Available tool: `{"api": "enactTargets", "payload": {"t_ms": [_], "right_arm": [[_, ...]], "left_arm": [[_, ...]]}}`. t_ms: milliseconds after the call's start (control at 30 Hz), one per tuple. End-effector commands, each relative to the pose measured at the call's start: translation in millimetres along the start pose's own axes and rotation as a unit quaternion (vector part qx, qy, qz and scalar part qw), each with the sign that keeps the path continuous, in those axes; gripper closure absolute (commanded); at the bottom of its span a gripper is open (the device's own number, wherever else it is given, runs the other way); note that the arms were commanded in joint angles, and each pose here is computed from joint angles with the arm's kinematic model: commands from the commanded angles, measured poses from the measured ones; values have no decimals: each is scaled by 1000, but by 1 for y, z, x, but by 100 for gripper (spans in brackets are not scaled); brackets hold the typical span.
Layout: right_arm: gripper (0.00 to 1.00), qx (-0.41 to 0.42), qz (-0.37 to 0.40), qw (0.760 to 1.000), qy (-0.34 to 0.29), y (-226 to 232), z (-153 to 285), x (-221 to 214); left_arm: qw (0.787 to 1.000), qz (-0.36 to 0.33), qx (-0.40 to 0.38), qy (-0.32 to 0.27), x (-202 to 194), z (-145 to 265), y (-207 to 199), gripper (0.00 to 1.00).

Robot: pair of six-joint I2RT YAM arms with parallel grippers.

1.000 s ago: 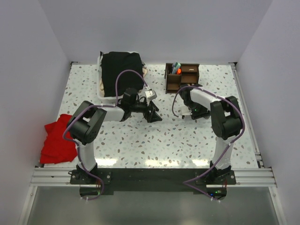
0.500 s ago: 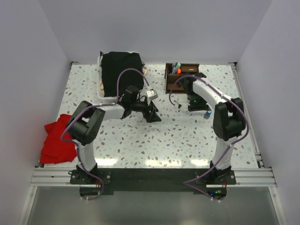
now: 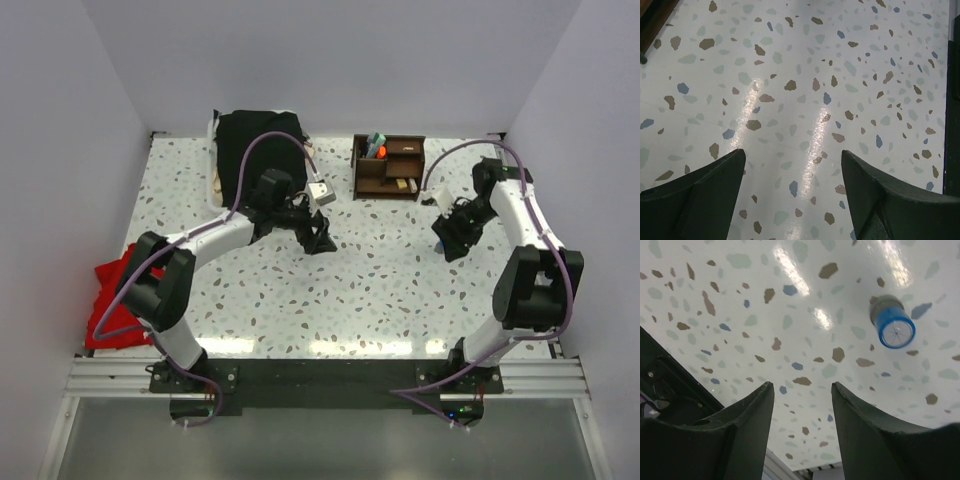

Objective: Sort the stationery into containers
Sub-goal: Pick up the stationery from the center of the board.

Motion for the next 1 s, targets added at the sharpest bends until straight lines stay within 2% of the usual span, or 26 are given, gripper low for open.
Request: {"api": "enactTargets", "payload": {"t_ms": [0,300,533,967], "right_arm": [[46,-20,68,991,-112,6,1,37],[46,-97,85,988,-86,-24,-8,26],[45,-79,40,993,-78,-50,-25,29],[42,-77,33,996,-44,-77,-36,24]], "left_arm": [[999,13,29,17,1,8,5,18],[999,24,40,24,6,2,15,18],[999,17,39,32,7,0,15,18],[998,17,44,40,2,-4,19,18]]}}
Point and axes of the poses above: each gripper's point midway between its finger pads, its own z axis back along the fingers, its own y axis along the line the jaws close on, x = y × z, the point moved 2 cm from there along z, back along the fingers, and after that the axes turned 6 degrees about z, right-handed, at the moved point
